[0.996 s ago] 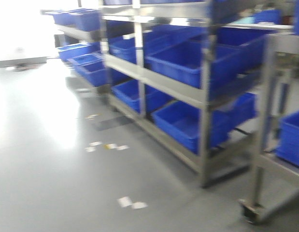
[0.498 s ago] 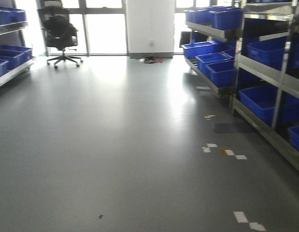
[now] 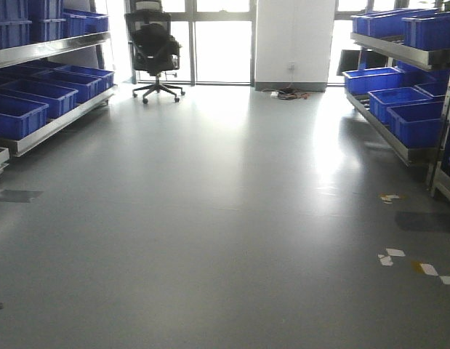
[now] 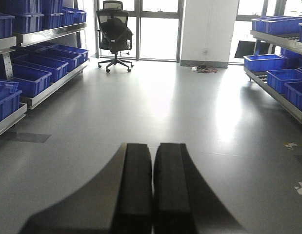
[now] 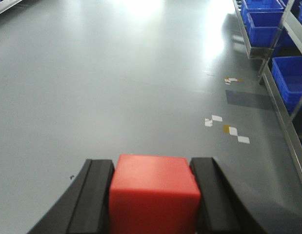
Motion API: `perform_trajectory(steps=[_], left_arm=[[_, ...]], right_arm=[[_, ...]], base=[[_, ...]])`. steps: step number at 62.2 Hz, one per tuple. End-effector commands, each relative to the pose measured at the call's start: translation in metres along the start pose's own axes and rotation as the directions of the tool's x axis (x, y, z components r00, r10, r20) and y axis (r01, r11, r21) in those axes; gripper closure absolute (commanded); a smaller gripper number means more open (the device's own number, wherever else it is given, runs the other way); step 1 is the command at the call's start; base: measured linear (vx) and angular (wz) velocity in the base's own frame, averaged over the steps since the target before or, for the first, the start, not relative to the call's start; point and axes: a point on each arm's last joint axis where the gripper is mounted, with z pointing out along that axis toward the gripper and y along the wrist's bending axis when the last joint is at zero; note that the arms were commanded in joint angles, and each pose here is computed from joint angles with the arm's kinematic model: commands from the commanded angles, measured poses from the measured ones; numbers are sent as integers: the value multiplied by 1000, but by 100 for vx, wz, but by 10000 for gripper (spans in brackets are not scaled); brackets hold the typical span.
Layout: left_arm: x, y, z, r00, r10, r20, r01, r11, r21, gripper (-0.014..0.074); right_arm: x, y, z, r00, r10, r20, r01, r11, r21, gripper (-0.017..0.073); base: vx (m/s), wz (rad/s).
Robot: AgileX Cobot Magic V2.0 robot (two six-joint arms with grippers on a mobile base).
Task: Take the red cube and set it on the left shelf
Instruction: 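Drive the base across the room holding the red cube in the right gripper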
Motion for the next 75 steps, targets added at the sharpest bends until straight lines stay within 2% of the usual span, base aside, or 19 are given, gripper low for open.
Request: perform_trajectory(steps=[1,48,75], left_arm=[[-1,1,-1,997,-12,82,12,1000,-4,492],[-1,1,-1,997,-12,82,12,1000,-4,492],[-1,1,-1,997,-12,82,12,1000,-4,492]], right_arm=[[-15,0,-2,995,-23,95,24,1000,-3,448],[-15,0,-2,995,-23,94,24,1000,-3,448],[-15,0,-2,995,-23,94,24,1000,-3,448]], base=[[47,15],[57,12],[67,40]])
